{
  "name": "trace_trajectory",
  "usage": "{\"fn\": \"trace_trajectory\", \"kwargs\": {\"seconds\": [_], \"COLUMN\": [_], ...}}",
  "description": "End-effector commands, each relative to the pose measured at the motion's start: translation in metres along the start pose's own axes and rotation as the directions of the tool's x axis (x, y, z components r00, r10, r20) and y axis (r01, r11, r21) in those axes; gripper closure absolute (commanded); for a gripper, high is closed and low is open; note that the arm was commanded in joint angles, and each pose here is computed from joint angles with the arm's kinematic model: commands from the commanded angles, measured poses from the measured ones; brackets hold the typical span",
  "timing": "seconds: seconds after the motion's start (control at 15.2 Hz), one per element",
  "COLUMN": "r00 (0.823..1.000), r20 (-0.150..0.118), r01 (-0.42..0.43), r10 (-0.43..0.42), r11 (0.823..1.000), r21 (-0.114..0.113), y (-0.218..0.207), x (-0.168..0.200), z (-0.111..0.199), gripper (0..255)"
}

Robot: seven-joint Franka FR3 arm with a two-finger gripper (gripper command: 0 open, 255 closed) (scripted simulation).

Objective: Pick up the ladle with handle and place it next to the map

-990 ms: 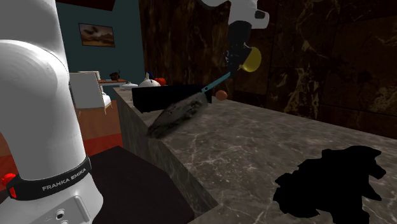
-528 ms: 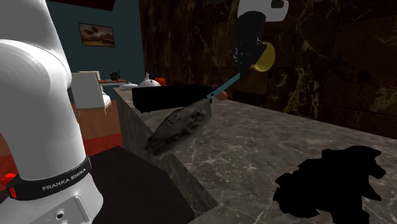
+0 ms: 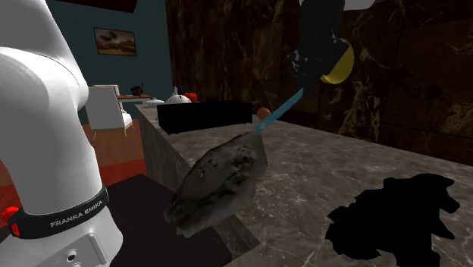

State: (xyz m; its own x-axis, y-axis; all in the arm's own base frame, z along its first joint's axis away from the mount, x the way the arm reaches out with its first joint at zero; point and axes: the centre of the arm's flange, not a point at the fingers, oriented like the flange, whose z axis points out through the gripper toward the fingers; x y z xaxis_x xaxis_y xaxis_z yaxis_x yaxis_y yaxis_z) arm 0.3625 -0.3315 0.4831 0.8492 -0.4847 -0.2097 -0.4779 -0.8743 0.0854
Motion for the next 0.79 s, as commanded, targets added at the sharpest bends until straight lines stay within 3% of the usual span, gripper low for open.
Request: {"fn": "trace_trajectory", "kwargs": {"seconds": [0.0,0.73], "r00": [1.000,1.000], "r20": [0.000,0.000], "r01": [0.001,0.001], "r10": [-0.001,-0.001], "r11": [1.000,1.000], "r21": [0.000,0.000], "y": [0.026,0.161], "x": [-0.009,-0.056], "z": [0.005,0.026], "gripper": [255,255]}}
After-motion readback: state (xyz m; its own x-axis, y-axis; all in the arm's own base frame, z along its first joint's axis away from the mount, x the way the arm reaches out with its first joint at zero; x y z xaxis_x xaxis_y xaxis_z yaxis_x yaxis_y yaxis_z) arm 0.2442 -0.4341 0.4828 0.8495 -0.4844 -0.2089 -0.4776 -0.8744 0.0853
